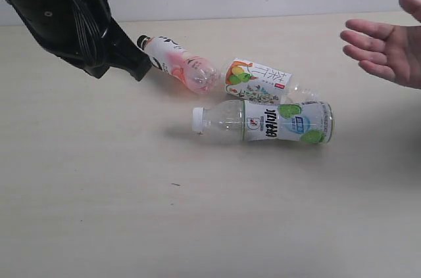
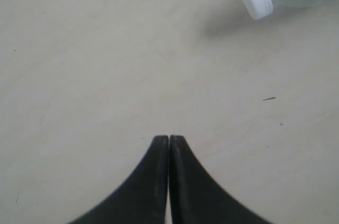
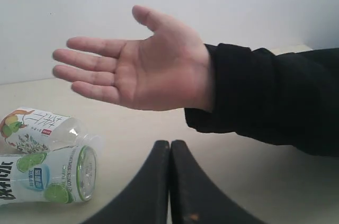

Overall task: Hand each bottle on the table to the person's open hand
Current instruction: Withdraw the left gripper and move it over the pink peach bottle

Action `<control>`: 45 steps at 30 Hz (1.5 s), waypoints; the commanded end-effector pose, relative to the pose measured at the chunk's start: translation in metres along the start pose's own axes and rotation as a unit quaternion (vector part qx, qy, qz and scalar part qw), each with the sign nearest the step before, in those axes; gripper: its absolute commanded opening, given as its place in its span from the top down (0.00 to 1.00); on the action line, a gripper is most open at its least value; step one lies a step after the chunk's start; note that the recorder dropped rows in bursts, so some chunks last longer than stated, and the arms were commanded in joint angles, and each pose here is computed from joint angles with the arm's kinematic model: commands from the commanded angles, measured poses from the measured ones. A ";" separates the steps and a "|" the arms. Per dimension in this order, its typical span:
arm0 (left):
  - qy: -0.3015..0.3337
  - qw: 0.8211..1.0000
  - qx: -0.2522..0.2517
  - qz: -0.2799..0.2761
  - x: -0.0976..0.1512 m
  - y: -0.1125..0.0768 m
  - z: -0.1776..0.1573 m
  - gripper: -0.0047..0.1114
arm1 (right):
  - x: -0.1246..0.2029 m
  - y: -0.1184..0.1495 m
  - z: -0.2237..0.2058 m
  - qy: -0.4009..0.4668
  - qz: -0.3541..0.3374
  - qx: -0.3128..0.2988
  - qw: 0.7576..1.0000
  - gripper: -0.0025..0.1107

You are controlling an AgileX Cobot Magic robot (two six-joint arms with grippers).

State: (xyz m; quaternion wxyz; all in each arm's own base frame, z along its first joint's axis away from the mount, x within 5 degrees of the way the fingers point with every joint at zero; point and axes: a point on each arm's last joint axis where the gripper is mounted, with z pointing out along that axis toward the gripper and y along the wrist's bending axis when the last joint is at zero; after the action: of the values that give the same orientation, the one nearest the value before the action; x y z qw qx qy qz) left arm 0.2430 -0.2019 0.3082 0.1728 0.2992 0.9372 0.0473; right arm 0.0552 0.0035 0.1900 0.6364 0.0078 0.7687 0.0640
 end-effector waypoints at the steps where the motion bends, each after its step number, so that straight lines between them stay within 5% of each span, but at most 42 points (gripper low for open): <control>1: -0.012 1.000 0.002 -0.002 0.000 0.001 -0.001 0.94 | 0.000 0.000 0.000 -0.005 -0.002 -0.002 1.000 0.98; 11: -0.007 1.000 0.004 0.005 -0.008 -0.004 0.017 0.94 | 0.000 0.000 0.000 -0.005 -0.002 -0.002 1.000 0.98; 15: -0.017 0.995 0.005 0.099 -0.015 -0.007 0.030 0.94 | 0.000 0.000 0.000 -0.005 -0.002 -0.002 1.000 0.98; 19: -0.033 0.991 0.002 0.129 -0.026 0.001 0.046 0.96 | 0.000 0.000 0.000 -0.005 -0.002 -0.002 1.000 0.98; 29: -0.054 0.988 -0.040 0.142 -0.063 0.094 0.092 0.96 | 0.000 0.000 0.000 -0.005 -0.002 -0.002 1.000 0.98; 32: -0.068 0.977 -0.057 0.196 -0.077 0.119 0.102 0.96 | 0.000 0.000 0.000 -0.005 -0.002 -0.002 1.000 0.98; 35: -0.079 0.930 -0.083 0.349 -0.090 0.127 0.115 0.96 | 0.000 0.000 0.000 -0.005 -0.002 -0.002 1.000 0.98; 40: -0.109 0.789 -0.127 0.591 -0.106 0.118 0.131 0.96 | 0.000 0.000 0.000 -0.005 -0.002 -0.002 1.000 0.98; 43: -0.126 0.741 -0.133 0.646 -0.113 0.105 0.141 0.96 | 0.000 0.000 0.000 -0.005 -0.002 -0.002 1.000 0.98; 45: -0.137 0.736 -0.129 0.651 -0.115 0.099 0.146 0.96 | 0.000 0.000 0.000 -0.005 -0.002 -0.002 1.000 0.98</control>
State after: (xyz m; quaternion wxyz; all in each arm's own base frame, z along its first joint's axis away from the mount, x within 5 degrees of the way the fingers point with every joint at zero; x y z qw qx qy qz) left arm 0.4353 -0.1780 0.2294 0.2474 0.7986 0.4987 0.2287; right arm 0.0552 0.0035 0.1900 0.6364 0.0078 0.7687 0.0640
